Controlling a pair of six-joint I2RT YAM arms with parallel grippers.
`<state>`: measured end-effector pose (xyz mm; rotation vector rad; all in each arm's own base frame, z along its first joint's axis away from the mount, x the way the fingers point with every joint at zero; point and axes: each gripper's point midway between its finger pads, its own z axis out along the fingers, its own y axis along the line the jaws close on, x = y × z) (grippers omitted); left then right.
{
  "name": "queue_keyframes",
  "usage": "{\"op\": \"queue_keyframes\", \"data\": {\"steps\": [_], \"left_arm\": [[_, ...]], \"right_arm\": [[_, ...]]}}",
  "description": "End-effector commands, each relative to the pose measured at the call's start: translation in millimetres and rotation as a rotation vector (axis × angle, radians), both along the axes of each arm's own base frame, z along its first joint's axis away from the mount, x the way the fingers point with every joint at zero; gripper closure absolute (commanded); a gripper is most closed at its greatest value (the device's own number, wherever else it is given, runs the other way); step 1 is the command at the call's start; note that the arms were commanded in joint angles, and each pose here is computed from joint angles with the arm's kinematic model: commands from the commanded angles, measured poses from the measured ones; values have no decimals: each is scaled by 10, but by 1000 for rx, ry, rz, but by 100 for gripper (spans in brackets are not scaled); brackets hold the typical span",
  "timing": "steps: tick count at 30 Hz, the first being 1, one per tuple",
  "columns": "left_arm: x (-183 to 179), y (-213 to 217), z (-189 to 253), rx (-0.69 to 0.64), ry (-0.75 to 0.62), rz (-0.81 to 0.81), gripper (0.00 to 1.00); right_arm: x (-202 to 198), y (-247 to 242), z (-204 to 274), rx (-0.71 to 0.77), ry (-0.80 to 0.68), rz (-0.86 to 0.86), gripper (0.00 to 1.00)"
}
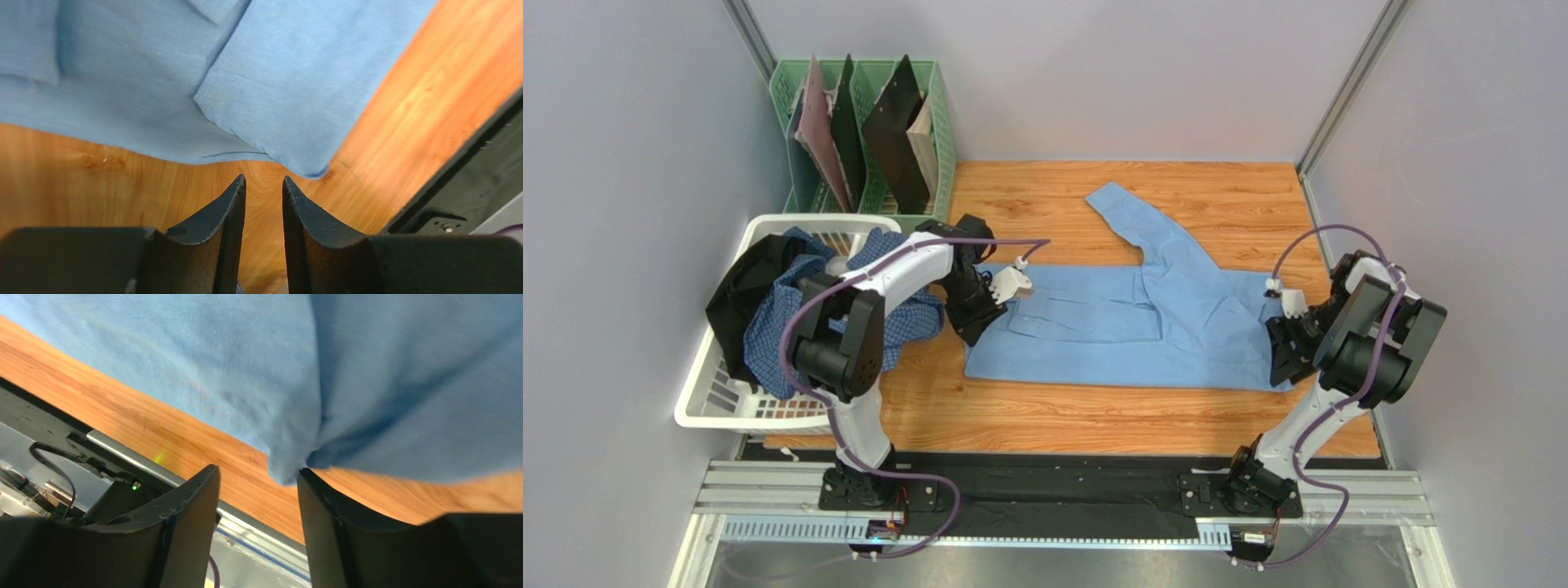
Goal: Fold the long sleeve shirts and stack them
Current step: Fold the shirt
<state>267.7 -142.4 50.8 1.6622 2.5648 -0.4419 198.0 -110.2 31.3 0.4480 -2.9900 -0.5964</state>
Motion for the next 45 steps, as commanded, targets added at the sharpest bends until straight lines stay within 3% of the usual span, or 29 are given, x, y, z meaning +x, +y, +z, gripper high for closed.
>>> {"op": "queue_keyframes", "data": {"steps": [1,3,4,6,7,10,11,14,15,16,17,18,19,22,29,34,41,45], "left_arm": [[161,-277,503,-159,-115,-12,64],[289,-403,668,-216,-163,-12,62],[347,-464,741,-246,-187,-16,55],[435,-565,885,-300,-221,7,50],[515,-620,941,-327,-255,10,40],[653,-721,1194,-418,-339,50,31],[660,-728,1309,-458,-358,60,17],[705,-725,1524,-519,-392,95,15],[695,-722,1550,-523,-392,99,15],[673,-718,1564,-524,-388,97,15],[654,-708,1594,-524,-392,97,15],[618,-694,1590,-520,-383,98,15],[593,-684,1589,-518,-379,99,15],[516,-617,1584,-502,-388,107,15],[340,-489,1429,-461,-363,135,14],[311,-466,1438,-457,-359,153,14],[333,-502,1586,-475,-354,171,14],[319,-479,1648,-471,-368,175,13]], "right_arm": [[252,-152,555,-8,-136,-15,41],[599,-136,855,16,-273,-53,39],[751,-75,939,27,-316,-54,38],[1183,-29,1176,27,-443,-117,37],[1372,82,1246,30,-485,-105,37],[2062,368,1443,36,-640,-102,35],[2227,457,1364,38,-627,-134,35],[2828,848,1462,15,-740,-71,35],[3003,921,1240,8,-706,-108,35],[3280,1105,1365,3,-788,-81,35],[3416,1165,1338,-10,-802,-81,35],[3558,1312,1017,0,-752,-99,35],[3793,1350,1198,0,-829,-110,35],[4161,1551,969,10,-868,-135,32],[4431,1978,666,-10,-957,-81,21],[4373,2113,397,-47,-905,0,26],[4275,2058,6,-104,-820,41,25],[4127,2117,-134,-110,-766,127,32]]}}
